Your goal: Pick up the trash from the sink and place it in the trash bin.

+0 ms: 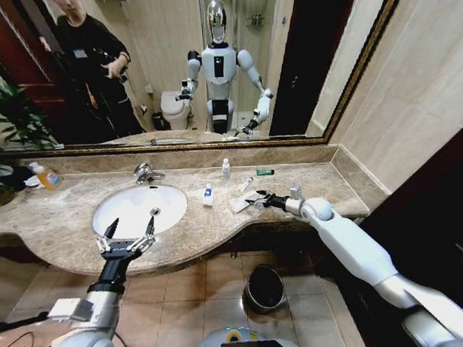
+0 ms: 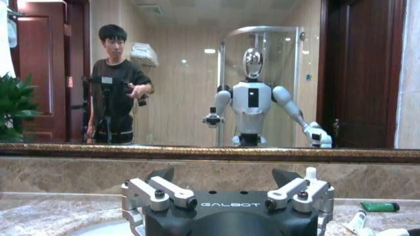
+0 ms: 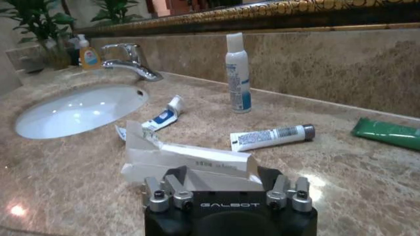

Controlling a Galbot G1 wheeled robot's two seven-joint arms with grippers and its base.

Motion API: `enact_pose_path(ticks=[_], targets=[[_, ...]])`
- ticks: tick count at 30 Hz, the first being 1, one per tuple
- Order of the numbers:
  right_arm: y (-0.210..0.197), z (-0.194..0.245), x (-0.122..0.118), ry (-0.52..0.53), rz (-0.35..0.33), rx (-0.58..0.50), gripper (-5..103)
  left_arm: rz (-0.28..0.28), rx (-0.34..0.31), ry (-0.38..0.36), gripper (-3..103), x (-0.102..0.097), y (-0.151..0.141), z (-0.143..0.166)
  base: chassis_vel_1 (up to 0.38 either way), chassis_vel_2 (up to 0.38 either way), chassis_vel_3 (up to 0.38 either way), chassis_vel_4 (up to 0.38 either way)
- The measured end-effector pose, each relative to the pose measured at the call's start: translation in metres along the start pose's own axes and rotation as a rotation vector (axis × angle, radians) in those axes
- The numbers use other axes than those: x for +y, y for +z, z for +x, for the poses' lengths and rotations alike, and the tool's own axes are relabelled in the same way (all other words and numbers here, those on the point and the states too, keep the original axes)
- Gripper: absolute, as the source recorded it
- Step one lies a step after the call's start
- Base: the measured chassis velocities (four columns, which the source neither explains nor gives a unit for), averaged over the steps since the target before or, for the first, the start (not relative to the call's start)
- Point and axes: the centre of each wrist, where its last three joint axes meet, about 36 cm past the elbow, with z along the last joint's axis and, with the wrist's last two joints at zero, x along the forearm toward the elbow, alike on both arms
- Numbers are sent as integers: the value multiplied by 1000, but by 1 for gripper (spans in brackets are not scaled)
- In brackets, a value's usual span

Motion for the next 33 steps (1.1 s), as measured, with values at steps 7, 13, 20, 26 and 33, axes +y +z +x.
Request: enact_pose_path(ticks=[7,13,20,26,33], targets=[[6,4,-5,-1,-2,-9,51,0,0,0,100,0,0,0,0,0,0,0],[10,4,-10,17,-7,-22,35,0,0,0,100,0,0,0,0,0,0,0],[16,11,-14,36,-15,-28,15,0,0,0,100,0,0,0,0,0,0,0],[26,21,-11,42,-21,-31,2,0,0,0,100,0,0,0,0,0,0,0],[23,30,-1,48,-24,-65,0,0,0,0,100,0,0,0,0,0,0,0]])
